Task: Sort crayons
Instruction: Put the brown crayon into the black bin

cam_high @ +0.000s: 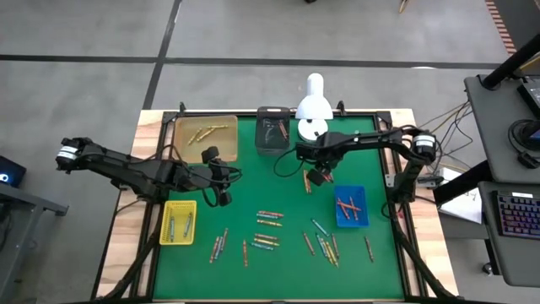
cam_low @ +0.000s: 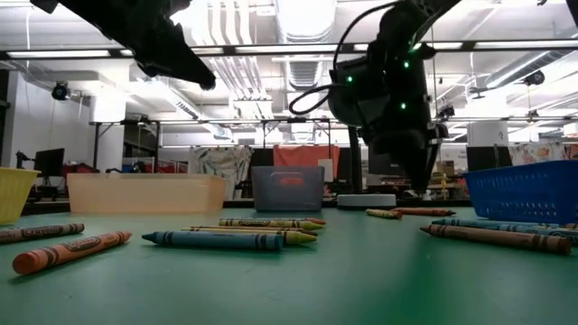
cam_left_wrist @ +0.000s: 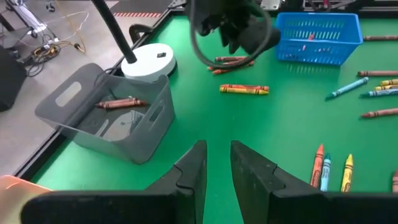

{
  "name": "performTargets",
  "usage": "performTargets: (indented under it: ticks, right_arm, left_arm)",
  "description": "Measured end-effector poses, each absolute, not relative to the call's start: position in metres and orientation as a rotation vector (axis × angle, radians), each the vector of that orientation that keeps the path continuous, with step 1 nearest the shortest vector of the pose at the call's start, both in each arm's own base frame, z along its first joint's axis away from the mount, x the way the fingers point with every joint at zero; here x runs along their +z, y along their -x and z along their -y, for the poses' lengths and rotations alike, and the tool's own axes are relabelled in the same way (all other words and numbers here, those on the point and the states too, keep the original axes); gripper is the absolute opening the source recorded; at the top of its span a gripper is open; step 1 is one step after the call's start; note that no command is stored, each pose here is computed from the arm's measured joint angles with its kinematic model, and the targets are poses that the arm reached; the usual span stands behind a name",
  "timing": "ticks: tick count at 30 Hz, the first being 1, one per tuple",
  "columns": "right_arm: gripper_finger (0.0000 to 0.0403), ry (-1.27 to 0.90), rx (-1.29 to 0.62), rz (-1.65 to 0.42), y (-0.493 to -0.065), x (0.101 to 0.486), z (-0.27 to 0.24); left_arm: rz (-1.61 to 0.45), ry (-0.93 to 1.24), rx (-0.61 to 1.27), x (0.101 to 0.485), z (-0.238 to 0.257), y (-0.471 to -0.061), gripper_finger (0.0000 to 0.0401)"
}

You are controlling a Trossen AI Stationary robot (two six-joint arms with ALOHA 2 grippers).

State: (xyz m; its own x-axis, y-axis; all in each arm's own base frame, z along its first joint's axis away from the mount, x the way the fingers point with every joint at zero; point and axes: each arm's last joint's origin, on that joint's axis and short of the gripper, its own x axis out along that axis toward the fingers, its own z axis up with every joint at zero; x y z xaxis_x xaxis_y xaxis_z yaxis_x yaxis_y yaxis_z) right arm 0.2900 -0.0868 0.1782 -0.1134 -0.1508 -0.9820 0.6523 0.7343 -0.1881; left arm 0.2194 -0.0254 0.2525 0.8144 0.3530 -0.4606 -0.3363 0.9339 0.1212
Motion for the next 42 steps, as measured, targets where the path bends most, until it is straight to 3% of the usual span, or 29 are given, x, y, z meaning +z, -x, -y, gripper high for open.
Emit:
performTargets:
  ticks: [17,29,42]
  right_arm:
    - [0.0102,-0.482,-0.795,-1.529,-0.266,0.145,0.105]
    - [0.0088,-0.504,-0.792,-1.391,-0.274,0.140,0.111]
    - [0.0014,-0.498,-0.771,-1.365,-0.278,0.140,0.112]
  left_arm:
    - [-0.464,-0.022,0.368,0.255,0.026,-0.221,0.0055]
    - [-0.435,-0.008,0.368,0.258,0.026,-0.223,0.0055]
    - [-0.425,-0.003,0.367,0.259,0.026,-0.223,0.0055]
